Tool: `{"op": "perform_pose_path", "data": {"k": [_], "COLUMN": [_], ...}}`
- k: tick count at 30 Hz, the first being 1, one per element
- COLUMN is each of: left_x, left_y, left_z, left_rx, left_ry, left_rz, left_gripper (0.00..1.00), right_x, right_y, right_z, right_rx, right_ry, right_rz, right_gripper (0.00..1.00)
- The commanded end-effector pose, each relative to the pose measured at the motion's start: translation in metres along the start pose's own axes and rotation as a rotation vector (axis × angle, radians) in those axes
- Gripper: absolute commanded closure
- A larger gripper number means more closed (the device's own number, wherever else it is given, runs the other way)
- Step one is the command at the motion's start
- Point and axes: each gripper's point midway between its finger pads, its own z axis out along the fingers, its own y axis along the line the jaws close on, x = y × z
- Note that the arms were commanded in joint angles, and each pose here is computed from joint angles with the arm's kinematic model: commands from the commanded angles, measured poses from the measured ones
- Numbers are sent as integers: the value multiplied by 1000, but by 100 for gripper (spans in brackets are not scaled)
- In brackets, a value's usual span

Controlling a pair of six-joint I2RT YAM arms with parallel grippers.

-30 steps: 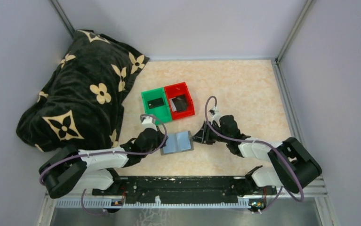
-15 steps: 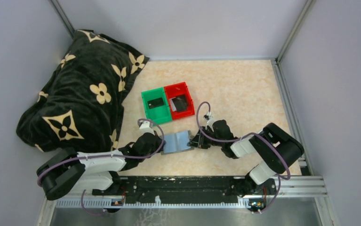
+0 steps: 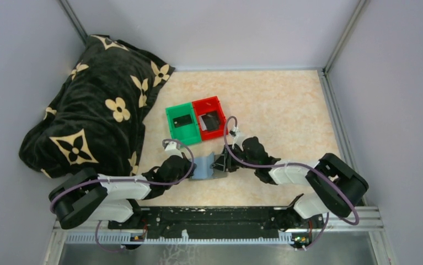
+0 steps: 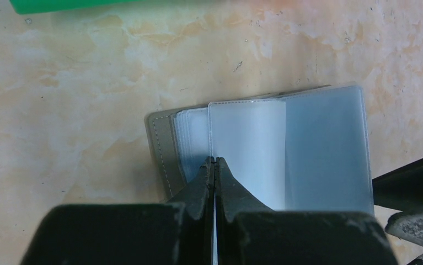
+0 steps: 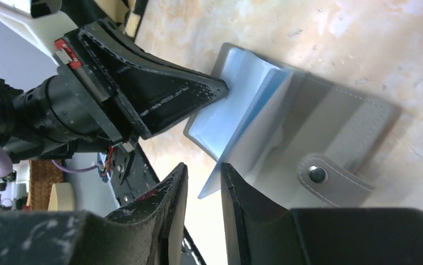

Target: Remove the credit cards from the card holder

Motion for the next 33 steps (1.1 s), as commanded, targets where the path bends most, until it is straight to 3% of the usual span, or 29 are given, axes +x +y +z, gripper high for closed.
{"op": "perform_pose_path", "data": {"k": [1,15,20,33], "left_x": [21,21,23,11], "left_y": [19,24,26,3], "left_z": [-2,-6,-5,-12], "left_rx": [-50,-60,-66,19], "left_ry": [68,66,73,55], "left_rz": [36,38,38,30], "left_gripper": [100,100,100,100], "right_x": [-12,4,5,-6], "right_y": [20,34,38,26], "right_z": [7,37,41,15], "right_rx": [-31,-88,-100,-26], "right_ry": [-23,36,42,-19], "right_rz": [-77,-67,-67,-75], "right_gripper": [71,73,70,75]}}
